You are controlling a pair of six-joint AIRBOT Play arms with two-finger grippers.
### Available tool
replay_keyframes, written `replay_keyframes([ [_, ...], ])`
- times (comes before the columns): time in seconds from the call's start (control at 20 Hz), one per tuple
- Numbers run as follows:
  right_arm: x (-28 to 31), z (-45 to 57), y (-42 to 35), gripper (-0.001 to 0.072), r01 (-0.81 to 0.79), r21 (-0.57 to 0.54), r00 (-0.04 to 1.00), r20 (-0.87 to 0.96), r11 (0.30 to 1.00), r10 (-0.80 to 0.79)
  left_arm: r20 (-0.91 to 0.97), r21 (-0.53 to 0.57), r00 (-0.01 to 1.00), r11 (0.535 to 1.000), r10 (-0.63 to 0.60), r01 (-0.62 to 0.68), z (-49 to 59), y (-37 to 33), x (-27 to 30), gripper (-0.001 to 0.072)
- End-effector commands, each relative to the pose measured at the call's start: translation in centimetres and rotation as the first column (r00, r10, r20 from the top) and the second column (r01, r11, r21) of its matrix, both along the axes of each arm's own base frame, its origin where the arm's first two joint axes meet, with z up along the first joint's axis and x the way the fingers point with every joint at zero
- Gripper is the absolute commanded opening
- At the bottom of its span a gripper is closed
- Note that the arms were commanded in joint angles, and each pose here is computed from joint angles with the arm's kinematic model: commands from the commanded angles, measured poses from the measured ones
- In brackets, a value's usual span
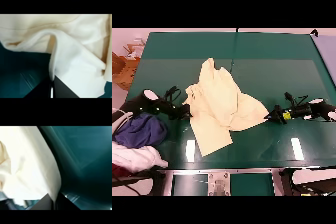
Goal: Fold the shirts.
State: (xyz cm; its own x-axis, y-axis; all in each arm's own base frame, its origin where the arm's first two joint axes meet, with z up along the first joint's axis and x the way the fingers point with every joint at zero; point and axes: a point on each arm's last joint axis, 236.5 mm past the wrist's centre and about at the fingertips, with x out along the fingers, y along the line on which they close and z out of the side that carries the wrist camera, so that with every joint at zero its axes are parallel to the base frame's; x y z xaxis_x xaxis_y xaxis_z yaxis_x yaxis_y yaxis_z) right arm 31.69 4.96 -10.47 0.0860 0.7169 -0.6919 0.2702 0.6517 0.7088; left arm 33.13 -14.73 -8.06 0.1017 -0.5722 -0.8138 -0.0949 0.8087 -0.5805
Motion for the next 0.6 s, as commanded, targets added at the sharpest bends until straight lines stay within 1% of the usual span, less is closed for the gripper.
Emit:
replay_keyframes([
  [0.0,2.5,5.5,0.1,0.0014,-0.01,0.017,0.99,0.138,1.0,0.008,0.117,-0.028,0.992,0.999,-0.037,0.041,6.1,0.3,2.1,0.0023],
  [0.05,3.6,8.2,0.1,0.0013,-0.009,0.017,0.978,0.208,1.0,0.005,0.191,-0.033,0.98,0.998,-0.046,0.054,9.4,0.4,3.1,0.0023],
  [0.15,6.1,15.6,0.0,0.0013,0.013,-0.005,0.918,0.396,1.0,-0.01,0.391,-0.034,0.918,0.995,-0.069,0.089,18.2,-0.1,5.0,0.0023],
  [0.25,7.4,25.2,0.0,0.0013,0.04,-0.049,0.79,0.614,0.998,-0.002,0.611,-0.031,0.788,0.993,-0.072,0.115,29.0,-0.7,5.4,0.0024],
  [0.35,6.7,35.2,0.1,0.0013,0.104,-0.124,0.613,0.79,0.987,0.034,0.805,0.002,0.59,0.993,-0.07,0.114,40.1,-0.6,3.9,0.0023],
  [0.4,5.8,40.4,-0.1,0.0013,0.163,-0.152,0.506,0.861,0.975,0.05,0.88,0.019,0.47,0.994,-0.069,0.112,45.6,-0.6,2.1,0.0023],
  [0.5,2.7,49.4,-0.2,0.0013,0.283,-0.162,0.301,0.951,0.945,0.072,0.968,0.044,0.243,0.994,-0.068,0.101,54.8,-0.5,-2.2,0.0023],
  [0.55,0.8,52.9,-0.2,0.0013,0.34,-0.163,0.214,0.972,0.926,0.092,0.988,0.043,0.146,0.995,-0.056,0.091,58.5,-0.5,-4.7,0.0023],
])
